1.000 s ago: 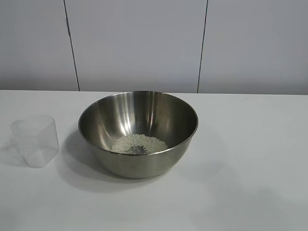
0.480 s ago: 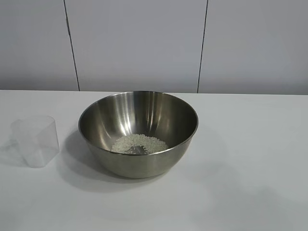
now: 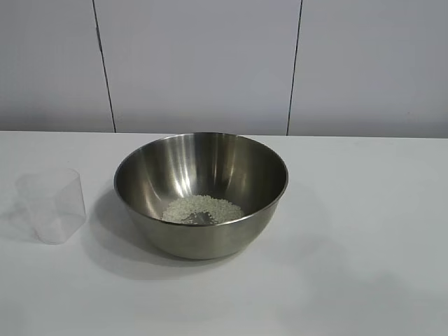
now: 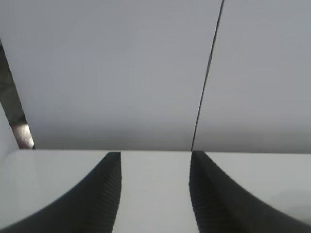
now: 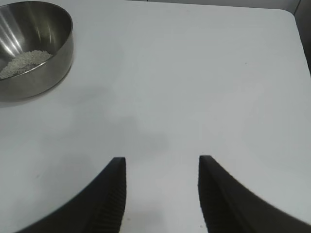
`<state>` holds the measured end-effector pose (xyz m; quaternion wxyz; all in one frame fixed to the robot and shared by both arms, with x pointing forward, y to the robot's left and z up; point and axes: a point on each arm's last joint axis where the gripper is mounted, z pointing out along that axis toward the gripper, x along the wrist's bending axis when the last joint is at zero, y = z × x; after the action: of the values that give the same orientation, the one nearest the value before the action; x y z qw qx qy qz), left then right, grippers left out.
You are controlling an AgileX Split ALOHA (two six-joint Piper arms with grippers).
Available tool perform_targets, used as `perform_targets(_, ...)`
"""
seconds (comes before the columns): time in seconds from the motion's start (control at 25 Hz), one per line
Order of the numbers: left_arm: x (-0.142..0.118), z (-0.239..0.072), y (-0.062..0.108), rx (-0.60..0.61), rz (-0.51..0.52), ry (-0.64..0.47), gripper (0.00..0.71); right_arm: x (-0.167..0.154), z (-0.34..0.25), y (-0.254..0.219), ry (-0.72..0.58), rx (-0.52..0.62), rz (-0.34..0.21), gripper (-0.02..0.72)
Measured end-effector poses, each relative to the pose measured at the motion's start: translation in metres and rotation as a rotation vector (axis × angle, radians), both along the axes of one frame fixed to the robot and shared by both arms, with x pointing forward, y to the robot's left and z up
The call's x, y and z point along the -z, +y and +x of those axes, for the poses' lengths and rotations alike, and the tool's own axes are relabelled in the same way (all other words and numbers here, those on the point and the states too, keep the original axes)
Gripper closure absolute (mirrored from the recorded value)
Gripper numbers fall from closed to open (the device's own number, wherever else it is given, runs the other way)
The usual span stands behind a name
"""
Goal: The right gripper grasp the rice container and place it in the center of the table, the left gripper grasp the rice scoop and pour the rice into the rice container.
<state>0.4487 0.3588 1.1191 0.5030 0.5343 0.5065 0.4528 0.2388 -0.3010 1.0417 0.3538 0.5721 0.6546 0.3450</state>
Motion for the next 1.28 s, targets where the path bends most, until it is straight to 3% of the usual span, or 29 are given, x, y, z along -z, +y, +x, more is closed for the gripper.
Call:
perform_targets(0.2, 0.002, -0.001, -0.002, 0.021, -0.014, 0.022, 0.382, 0.000, 0.000, 0.000, 0.000, 0.000, 0.000, 0.390)
perform_targets(0.56, 0.009, 0.008, 0.009, -0.064, -0.127, 0.041, 0.382, 0.000, 0.000, 0.000, 0.000, 0.000, 0.000, 0.390)
perform_targets(0.88, -0.014, -0.002, 0.011, -0.153, -0.216, -0.114, 0.382, 0.000, 0.000, 0.000, -0.001, 0.000, 0.000, 0.390)
perform_targets(1.0, -0.017, -0.001, 0.007, -0.196, -0.197, -0.135, 0.382, 0.000, 0.000, 0.000, -0.001, 0.000, 0.000, 0.390)
perform_targets(1.28, -0.027, -0.017, -0.023, -0.209, 0.056, -0.111, 0.382, 0.000, 0.000, 0.000, -0.001, 0.000, 0.000, 0.390)
